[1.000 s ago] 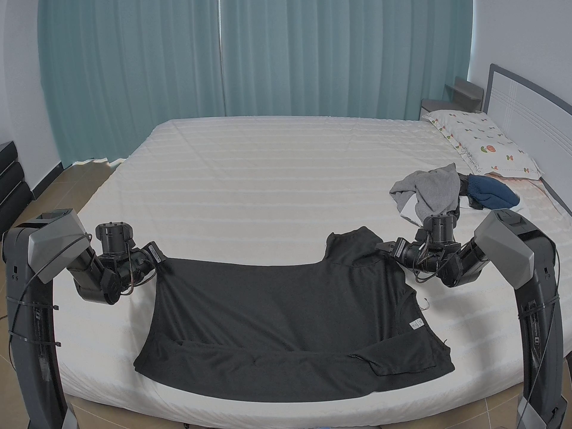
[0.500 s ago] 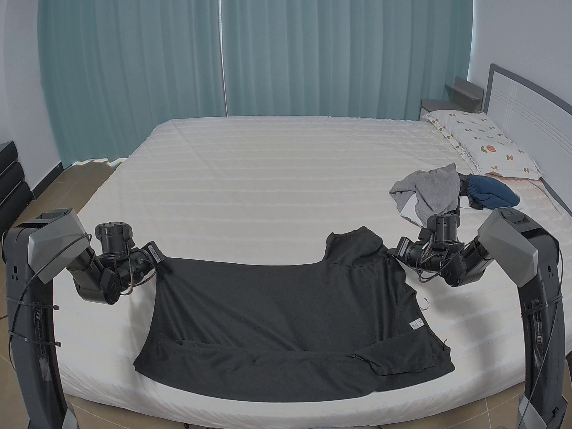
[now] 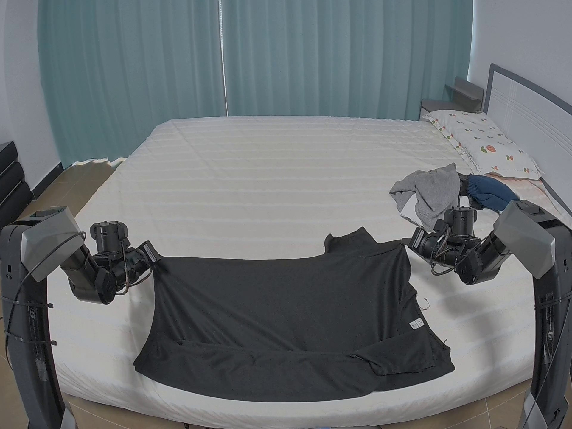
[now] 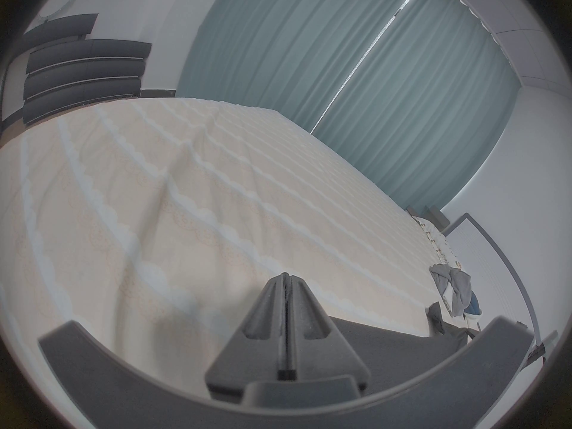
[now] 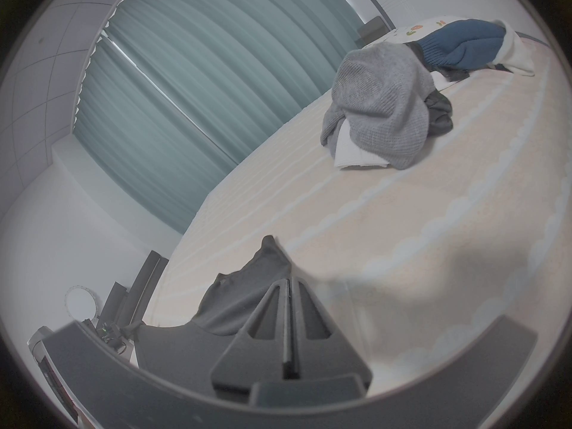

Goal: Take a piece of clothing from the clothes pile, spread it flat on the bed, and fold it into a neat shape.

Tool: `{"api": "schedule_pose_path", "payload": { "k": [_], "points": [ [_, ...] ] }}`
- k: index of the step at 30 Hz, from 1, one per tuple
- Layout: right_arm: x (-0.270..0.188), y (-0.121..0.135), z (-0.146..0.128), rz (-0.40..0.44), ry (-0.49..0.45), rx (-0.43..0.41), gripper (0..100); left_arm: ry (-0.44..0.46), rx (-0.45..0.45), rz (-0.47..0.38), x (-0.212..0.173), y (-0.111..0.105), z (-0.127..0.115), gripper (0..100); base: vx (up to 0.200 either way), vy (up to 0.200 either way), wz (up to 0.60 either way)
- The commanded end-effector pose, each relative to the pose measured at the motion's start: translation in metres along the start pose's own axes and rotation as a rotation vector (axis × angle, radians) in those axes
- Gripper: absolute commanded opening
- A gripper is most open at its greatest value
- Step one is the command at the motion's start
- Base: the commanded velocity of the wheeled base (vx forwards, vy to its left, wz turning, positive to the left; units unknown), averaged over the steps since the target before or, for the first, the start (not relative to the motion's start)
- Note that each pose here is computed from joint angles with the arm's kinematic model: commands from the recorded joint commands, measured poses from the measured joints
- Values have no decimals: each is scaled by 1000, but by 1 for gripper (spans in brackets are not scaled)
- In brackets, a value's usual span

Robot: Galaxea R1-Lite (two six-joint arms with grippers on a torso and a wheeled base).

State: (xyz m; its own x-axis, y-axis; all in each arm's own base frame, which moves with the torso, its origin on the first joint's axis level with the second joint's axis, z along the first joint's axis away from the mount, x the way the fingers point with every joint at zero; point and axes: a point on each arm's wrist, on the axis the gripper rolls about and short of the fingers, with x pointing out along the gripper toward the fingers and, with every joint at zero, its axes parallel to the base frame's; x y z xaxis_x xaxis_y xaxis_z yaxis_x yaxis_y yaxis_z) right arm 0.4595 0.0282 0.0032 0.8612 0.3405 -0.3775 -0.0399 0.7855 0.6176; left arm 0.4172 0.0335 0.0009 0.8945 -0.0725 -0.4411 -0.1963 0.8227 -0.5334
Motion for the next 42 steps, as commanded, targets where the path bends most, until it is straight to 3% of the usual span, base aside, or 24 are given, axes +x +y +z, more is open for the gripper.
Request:
{"api": "schedule_pose_path", "payload": {
  "k": [1,16,33,42],
  "points": [
    [-11,7,9,11,-26,-6,0,-29,2,-8,-5,-3,10,0,0,0,0],
    [-22,11,22,22,-83,-6,0,-14,32,-13,-10,-7,9,0,0,0,0],
    [-47,3,20,2,-44,22,0,-32,79,10,-28,-1,19,0,0,0,0],
    [-51,5,10,7,-4,26,0,31,164,30,-36,6,1,0,0,0,0]
  ]
}}
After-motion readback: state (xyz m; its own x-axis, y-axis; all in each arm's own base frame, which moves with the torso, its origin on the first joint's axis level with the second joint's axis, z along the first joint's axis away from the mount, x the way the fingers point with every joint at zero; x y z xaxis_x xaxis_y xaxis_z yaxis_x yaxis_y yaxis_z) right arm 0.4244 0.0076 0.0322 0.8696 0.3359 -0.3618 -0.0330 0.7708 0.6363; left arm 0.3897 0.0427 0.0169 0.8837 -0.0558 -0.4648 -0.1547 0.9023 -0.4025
